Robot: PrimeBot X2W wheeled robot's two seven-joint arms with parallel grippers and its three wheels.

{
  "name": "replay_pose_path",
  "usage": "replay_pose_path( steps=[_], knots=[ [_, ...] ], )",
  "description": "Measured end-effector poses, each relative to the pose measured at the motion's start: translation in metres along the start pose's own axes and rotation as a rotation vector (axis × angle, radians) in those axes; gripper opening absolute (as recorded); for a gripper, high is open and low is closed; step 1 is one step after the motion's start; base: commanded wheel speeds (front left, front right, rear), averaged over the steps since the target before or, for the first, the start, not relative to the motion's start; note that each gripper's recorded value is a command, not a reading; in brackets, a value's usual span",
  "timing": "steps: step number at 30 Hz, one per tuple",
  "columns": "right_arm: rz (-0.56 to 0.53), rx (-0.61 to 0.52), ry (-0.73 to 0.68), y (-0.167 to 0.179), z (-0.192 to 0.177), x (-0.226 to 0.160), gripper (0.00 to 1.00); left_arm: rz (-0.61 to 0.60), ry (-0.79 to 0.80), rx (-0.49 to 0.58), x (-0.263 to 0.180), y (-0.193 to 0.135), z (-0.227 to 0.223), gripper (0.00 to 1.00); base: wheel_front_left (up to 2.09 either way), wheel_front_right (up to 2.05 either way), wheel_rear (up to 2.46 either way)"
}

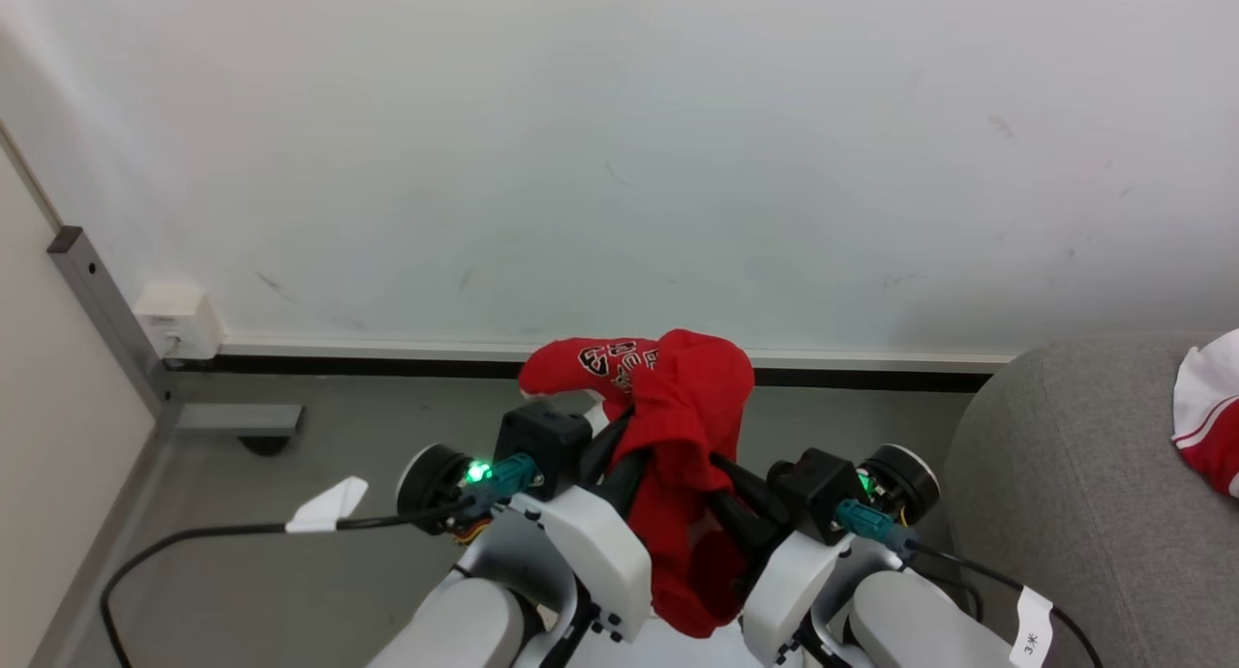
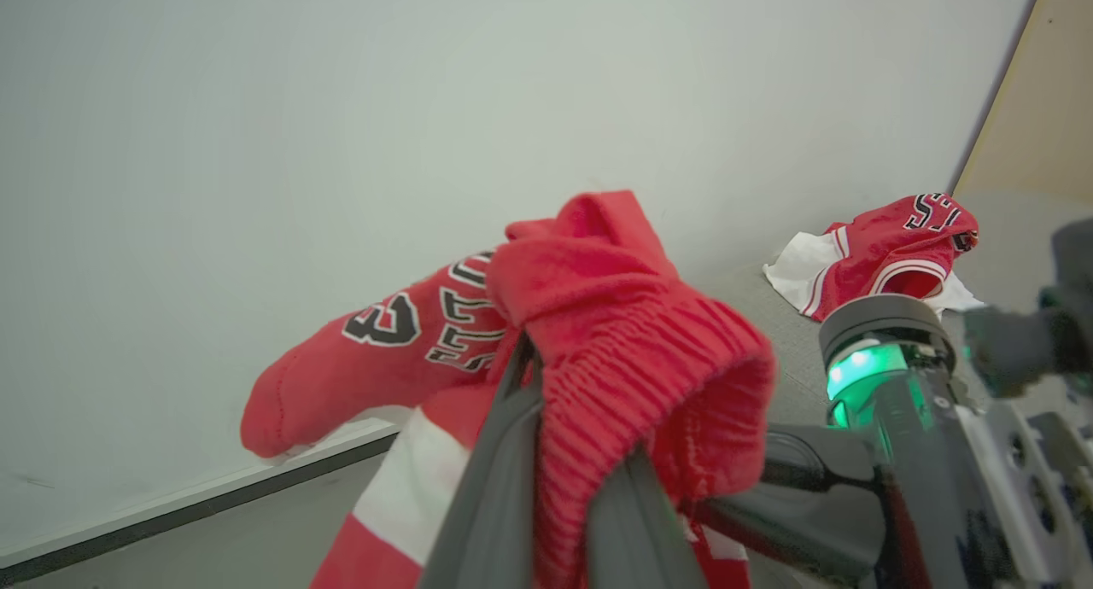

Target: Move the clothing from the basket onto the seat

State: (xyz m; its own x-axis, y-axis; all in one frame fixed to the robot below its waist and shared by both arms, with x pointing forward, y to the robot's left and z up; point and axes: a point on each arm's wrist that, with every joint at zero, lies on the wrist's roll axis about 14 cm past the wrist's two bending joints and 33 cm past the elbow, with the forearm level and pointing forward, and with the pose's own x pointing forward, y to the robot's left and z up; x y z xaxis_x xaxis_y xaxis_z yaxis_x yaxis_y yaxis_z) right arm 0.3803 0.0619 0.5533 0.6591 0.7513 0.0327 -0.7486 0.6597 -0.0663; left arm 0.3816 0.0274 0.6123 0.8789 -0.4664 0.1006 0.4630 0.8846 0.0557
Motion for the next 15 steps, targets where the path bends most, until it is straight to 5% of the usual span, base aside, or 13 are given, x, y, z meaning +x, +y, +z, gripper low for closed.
replay_pose_path(
  steps=[3,6,8,9,10,15],
  knots=[
    [-0.009,0.019,-0.008,-0.002,0.000,0.000,0.00,0.008,0.008,0.003,0.000,0.003,-0.003,0.00,0.00,0.00,0.00],
    [-0.040,0.040,-0.018,-0.012,0.001,-0.003,0.00,0.015,0.013,0.007,-0.001,0.006,-0.007,0.21,0.00,0.00,0.00],
    [-0.072,0.048,-0.020,-0.022,0.002,-0.005,0.00,0.013,0.020,0.006,-0.001,0.005,-0.010,0.44,0.00,0.00,0.00],
    [-0.090,0.049,-0.028,-0.028,0.004,-0.006,0.00,0.011,0.024,0.006,-0.001,0.004,-0.011,0.79,0.00,0.00,0.00],
    [-0.107,0.051,-0.032,-0.034,0.005,-0.007,0.00,0.006,0.031,0.003,-0.001,0.003,-0.013,1.00,0.00,0.00,0.00],
    [-0.200,0.056,-0.061,-0.064,0.015,-0.016,0.00,-0.018,0.045,-0.005,0.001,-0.005,-0.019,1.00,0.00,0.00,0.00]
  ],
)
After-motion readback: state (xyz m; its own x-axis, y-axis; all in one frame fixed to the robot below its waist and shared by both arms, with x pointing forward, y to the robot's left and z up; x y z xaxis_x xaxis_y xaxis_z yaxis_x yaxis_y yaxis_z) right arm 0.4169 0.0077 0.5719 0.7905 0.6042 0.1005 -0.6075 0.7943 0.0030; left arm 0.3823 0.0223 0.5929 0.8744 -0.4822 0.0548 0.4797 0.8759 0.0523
